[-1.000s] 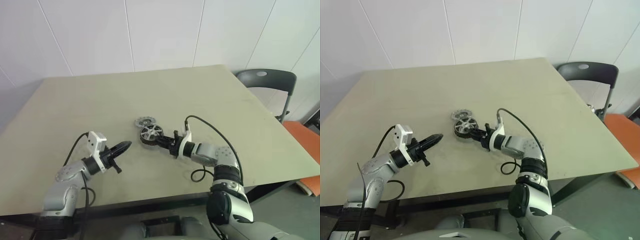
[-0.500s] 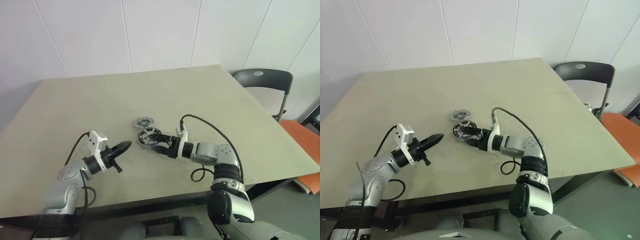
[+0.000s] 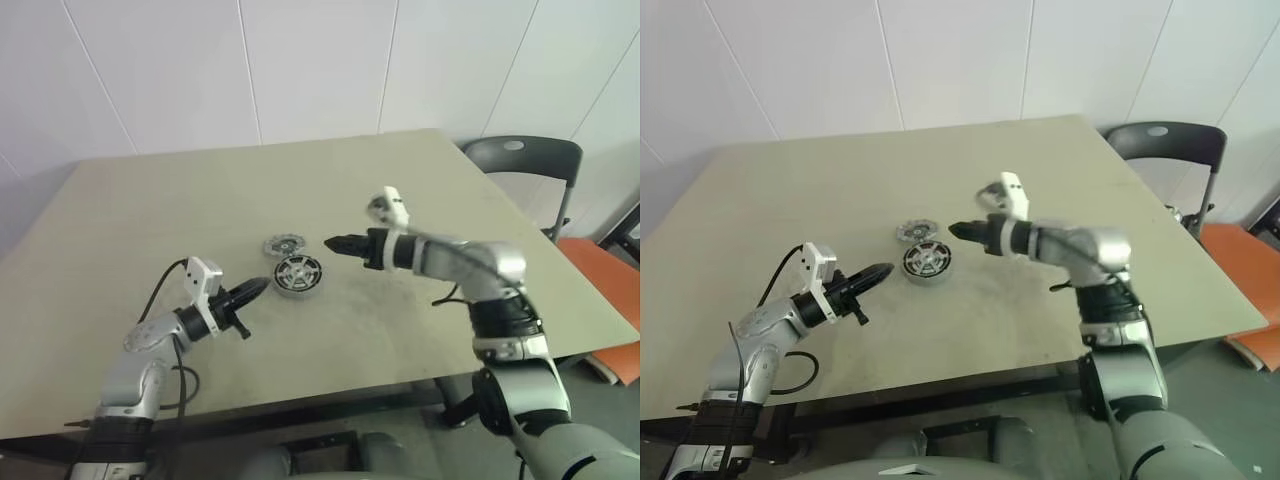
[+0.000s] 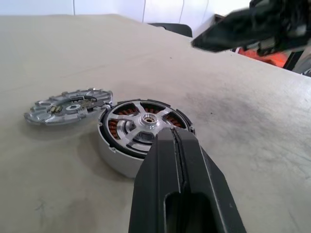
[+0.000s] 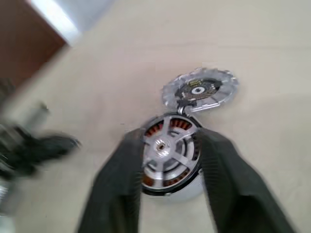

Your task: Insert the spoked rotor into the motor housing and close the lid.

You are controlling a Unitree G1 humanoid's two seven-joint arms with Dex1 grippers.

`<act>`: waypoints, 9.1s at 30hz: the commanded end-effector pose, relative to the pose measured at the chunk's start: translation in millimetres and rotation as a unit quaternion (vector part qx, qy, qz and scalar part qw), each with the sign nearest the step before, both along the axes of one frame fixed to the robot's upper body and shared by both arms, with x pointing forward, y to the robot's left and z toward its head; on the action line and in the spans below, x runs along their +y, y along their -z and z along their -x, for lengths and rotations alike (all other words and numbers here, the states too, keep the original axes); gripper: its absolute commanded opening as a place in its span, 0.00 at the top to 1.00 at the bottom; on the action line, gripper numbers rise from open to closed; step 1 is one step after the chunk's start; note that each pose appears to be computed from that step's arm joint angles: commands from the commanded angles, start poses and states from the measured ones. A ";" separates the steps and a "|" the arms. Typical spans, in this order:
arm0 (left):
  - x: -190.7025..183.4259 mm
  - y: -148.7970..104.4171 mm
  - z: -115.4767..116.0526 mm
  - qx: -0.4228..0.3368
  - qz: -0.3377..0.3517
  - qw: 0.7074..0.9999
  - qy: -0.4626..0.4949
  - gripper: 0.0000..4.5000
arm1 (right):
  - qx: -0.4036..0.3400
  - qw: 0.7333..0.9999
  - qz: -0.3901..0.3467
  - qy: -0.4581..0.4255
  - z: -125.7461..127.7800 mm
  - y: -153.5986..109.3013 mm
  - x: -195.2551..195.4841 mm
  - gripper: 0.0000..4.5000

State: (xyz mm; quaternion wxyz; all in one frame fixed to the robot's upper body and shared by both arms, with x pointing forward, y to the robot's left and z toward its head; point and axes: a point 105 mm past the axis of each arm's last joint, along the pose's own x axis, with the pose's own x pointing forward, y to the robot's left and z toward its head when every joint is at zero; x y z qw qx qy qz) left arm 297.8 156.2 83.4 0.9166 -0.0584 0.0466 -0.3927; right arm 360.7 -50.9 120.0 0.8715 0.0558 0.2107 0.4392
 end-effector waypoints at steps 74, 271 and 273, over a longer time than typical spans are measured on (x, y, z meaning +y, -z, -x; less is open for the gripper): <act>15.1 -23.7 -11.2 -0.098 -0.037 0.993 -0.047 1.00 | -0.264 0.958 0.007 -0.114 -16.1 -45.9 69.0 1.00; 12.9 -24.6 -1.4 -0.077 -0.045 0.996 -0.008 1.00 | -0.124 0.922 0.313 -0.191 -32.6 31.0 -8.2 0.99; 8.6 -23.8 -2.8 -0.077 -0.046 0.996 0.000 1.00 | -0.115 0.935 0.288 -0.169 -37.6 25.2 -6.2 0.99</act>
